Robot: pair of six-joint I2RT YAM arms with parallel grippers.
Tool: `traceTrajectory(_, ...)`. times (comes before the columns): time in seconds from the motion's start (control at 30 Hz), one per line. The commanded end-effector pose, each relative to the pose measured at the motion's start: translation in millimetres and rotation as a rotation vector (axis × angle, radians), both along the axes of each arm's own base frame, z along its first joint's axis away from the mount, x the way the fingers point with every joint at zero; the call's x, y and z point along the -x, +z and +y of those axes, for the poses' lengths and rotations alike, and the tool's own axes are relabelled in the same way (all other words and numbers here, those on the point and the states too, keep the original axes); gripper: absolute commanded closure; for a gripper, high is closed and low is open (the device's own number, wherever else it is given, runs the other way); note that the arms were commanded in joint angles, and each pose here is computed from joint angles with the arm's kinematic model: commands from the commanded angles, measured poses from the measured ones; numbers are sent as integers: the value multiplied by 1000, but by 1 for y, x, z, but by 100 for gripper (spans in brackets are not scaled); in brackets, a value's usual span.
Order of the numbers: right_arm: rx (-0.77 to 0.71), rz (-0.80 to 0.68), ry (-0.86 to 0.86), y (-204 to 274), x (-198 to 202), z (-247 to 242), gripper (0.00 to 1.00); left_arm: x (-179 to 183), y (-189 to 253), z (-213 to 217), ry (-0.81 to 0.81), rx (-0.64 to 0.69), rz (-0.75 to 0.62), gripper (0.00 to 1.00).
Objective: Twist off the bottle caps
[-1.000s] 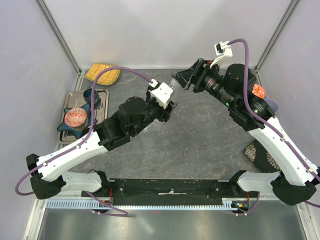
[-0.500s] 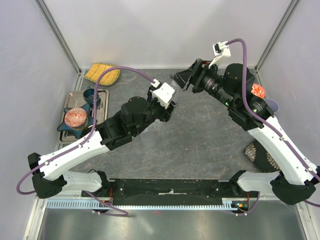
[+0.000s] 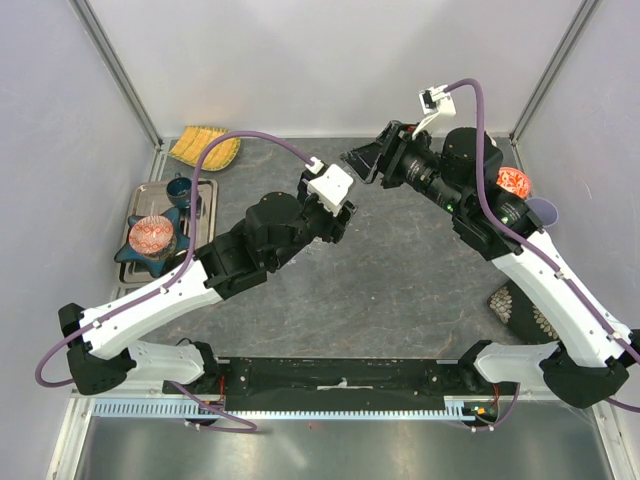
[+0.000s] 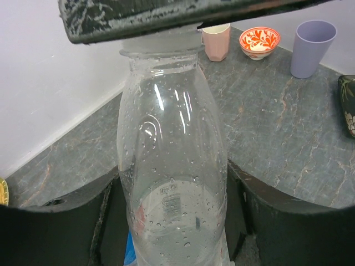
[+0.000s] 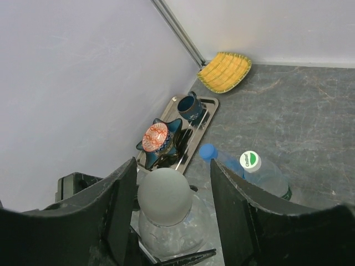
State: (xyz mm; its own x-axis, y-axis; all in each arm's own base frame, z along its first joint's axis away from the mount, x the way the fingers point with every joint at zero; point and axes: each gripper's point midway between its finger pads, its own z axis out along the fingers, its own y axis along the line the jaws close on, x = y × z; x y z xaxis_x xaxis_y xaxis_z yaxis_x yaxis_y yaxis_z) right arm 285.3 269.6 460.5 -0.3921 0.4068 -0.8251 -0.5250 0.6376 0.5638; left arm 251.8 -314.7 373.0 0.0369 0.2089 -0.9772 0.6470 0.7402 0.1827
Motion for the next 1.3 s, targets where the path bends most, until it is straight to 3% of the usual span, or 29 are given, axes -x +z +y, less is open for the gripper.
traceTrajectory(0.0,7,-6,9,-1,6,-2,38,-2,32,3,18,49,-72,62)
traceTrajectory(0.13,10,-4,5,-3,6,-3,43,-2,31,4,19,52,-68,62)
traceTrajectory(0.33,5,-4,-8,-4,6,-6,64,1,28,3,8,49,-57,62)
traceTrajectory(0.4,5,-8,-19,-3,6,-8,73,1,26,3,7,48,-53,62)
traceTrajectory(0.47,7,-10,-20,-3,5,-8,94,2,26,3,-1,49,-50,62)
traceTrajectory(0.5,7,-12,-21,-2,5,-9,100,4,25,2,-8,49,-46,62)
traceTrajectory(0.6,27,-47,4,1,10,-8,100,12,28,0,-57,66,-37,63)
traceTrajectory(0.7,44,-149,106,13,27,-3,100,37,37,-6,-205,114,-35,66)
traceTrajectory(0.8,65,-288,289,29,61,6,100,84,54,-13,-483,180,-27,66)
traceTrajectory(0.83,65,-326,341,34,72,7,100,116,59,-18,-672,209,11,66)
traceTrajectory(1.03,-30,-569,748,54,165,8,100,186,85,6,-1148,293,166,65)
traceTrajectory(1.17,-67,-581,887,47,189,8,100,200,84,16,-1303,286,252,63)
traceTrajectory(1.2,-75,-582,916,46,193,8,100,205,88,20,-1367,278,218,63)
traceTrajectory(1.27,-115,-589,1004,47,210,4,100,204,82,18,-1406,279,326,62)
